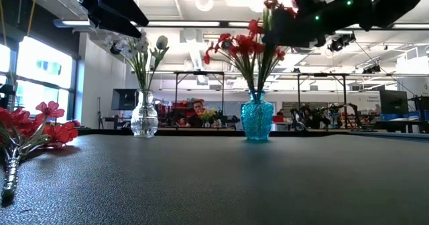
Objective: Sort flowers into vase by color
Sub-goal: Put the right red flowers into the blue vase
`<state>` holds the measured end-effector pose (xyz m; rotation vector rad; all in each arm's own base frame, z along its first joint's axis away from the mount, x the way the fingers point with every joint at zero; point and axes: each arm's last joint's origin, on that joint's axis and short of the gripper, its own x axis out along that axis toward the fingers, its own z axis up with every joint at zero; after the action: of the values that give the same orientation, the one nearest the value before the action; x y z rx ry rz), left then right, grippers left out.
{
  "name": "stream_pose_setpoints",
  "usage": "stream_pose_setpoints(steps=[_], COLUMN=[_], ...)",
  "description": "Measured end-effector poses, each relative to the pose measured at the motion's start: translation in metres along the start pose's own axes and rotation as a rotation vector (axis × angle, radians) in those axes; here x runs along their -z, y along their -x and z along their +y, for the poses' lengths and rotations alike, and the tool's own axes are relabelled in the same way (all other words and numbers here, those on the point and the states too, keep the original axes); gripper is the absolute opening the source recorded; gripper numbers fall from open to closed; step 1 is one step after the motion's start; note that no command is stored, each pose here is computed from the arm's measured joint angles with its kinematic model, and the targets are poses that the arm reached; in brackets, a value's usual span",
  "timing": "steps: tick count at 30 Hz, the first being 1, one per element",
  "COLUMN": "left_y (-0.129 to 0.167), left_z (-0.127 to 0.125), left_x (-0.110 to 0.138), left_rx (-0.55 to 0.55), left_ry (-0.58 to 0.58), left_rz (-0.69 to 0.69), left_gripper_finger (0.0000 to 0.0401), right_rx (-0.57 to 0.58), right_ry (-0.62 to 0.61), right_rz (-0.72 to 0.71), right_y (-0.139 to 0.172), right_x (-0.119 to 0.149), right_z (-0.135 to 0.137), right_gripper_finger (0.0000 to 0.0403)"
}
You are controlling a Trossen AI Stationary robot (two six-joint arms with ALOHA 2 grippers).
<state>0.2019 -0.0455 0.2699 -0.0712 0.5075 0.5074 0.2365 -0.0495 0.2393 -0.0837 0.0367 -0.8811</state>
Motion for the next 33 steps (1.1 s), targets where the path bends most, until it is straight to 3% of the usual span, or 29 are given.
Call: stream_pose_setpoints(steps=[6, 10, 18, 28, 33], left_y=[0.0, 0.0, 0.0, 0.0, 0.0], left_z=[-0.001, -0.002, -0.002, -0.002, -0.002], left_x=[-0.002, -0.005, -0.005, -0.005, -0.004], left_rx=[0.008, 0.018, 0.02, 0.024, 0.021], left_ry=[0.005, -0.009, -0.012, -0.037, -0.046], left_rz=[-0.017, -0.042, -0.046, -0.043, -0.035], left_gripper_finger=[0.0323, 0.0323, 0.0323, 0.0323, 0.0323], right_rx=[-0.033, -0.062, -0.116, -0.291, -0.315], right_ry=[-0.019, -0.035, 0.028, 0.044, 0.115], right_rz=[0.024, 0.065, 0.455, 0.546, 0.65], right_y=[-0.009, -0.022, -0.043, -0.026, -0.011], right_x=[0.004, -0.002, -0.055, -0.14, -0.142], right_z=[-0.009, -0.018, -0.033, -0.046, -0.045], right_gripper_finger=[0.0239, 0.0267, 0.0322, 0.0321, 0.0317])
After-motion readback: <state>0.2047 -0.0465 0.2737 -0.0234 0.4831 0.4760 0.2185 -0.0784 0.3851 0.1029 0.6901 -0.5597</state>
